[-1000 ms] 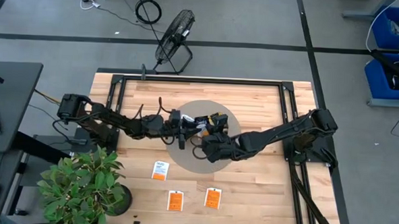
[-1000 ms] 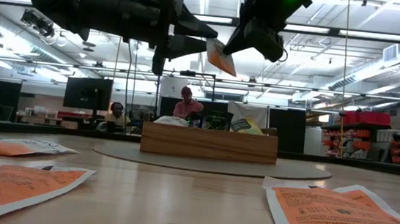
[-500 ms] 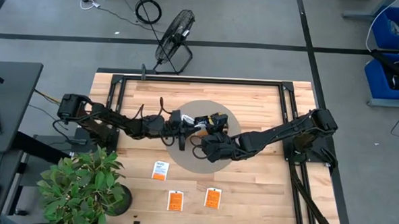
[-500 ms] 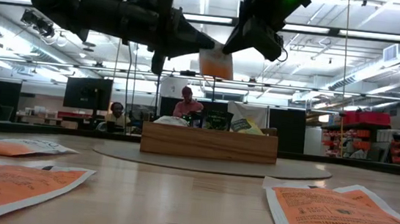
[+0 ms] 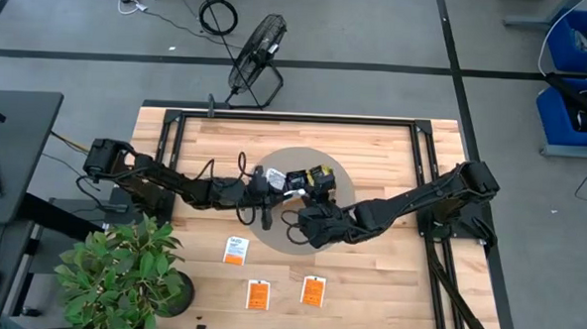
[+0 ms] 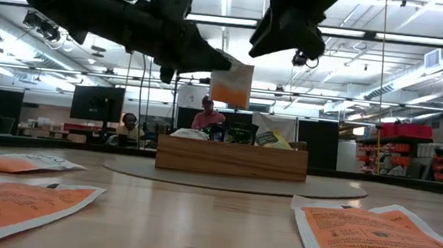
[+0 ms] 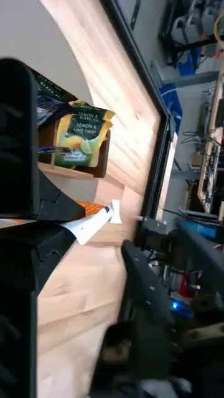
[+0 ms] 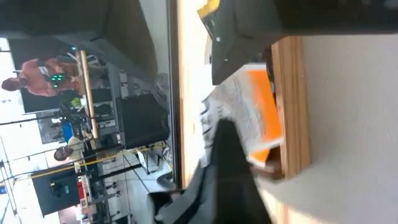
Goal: Pick & Place Tea
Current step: Put the white tea bag into the left section of the wooden organizer
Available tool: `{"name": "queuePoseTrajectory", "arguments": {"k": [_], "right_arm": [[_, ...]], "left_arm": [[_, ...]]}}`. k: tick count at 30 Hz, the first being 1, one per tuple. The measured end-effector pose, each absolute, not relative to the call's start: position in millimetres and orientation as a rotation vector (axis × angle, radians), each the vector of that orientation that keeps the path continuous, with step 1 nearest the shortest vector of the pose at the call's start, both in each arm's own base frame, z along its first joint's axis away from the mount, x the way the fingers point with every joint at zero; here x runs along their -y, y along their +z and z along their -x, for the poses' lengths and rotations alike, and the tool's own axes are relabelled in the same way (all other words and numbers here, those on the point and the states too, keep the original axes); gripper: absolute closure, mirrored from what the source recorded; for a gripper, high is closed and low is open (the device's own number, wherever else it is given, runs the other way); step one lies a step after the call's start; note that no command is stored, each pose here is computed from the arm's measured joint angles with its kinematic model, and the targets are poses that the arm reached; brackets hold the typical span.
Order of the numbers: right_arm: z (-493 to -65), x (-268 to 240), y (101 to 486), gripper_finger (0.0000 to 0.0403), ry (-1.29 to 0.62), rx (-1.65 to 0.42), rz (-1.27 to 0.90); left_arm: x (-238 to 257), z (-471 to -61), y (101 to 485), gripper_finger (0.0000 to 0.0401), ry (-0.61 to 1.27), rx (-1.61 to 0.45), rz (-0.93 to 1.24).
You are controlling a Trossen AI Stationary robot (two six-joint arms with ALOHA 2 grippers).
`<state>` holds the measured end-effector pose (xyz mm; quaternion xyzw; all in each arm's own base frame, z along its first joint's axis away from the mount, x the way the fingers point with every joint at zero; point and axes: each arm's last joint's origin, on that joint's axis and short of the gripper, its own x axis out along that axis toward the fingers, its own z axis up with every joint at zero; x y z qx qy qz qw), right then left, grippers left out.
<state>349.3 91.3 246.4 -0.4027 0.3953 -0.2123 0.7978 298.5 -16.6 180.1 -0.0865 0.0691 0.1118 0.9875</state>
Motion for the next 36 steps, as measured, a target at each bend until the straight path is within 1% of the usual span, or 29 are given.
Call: {"name": "queuePoseTrajectory", "arguments": {"k": [2,6,10,13,18,21,28,32,36], "right_arm": [[-349.0,-91.9,250.7,0.0222,-0.427,-0.823,0.812],[-347.3,-84.3,262.6,0.0201,-0.243,-0.792,0.638],[-343.7,-70.2,278.9,0.0198,-0.042,-0.75,0.472],[-343.3,-56.3,289.0,0.0202,0.018,-0.706,0.389],[-349.0,-38.5,285.8,0.0204,0.12,-0.707,0.292],[-349.2,-34.4,281.3,0.0204,0.122,-0.74,0.284],[-351.4,-34.3,282.2,0.0204,0.109,-0.718,0.284],[-353.3,-31.7,280.6,0.0204,0.02,-0.725,0.372],[-355.0,-31.5,283.0,0.0204,0.026,-0.696,0.38]], "left_arm": [[22.4,-297.8,179.3,0.0399,0.226,-0.15,0.134],[34.9,-295.8,179.3,0.04,0.248,-0.158,0.039],[45.5,-293.0,177.6,0.04,0.281,-0.181,-0.032],[50.8,-291.6,176.5,0.04,0.279,-0.192,-0.048],[56.7,-289.8,179.8,0.04,0.28,-0.177,-0.079],[58.7,-287.8,184.3,0.04,0.293,-0.161,-0.08],[57.1,-285.9,191.4,0.04,0.311,-0.132,-0.068],[57.7,-285.8,191.8,0.04,0.307,-0.129,-0.066],[58.3,-285.8,191.7,0.04,0.3,-0.129,-0.058]]}}
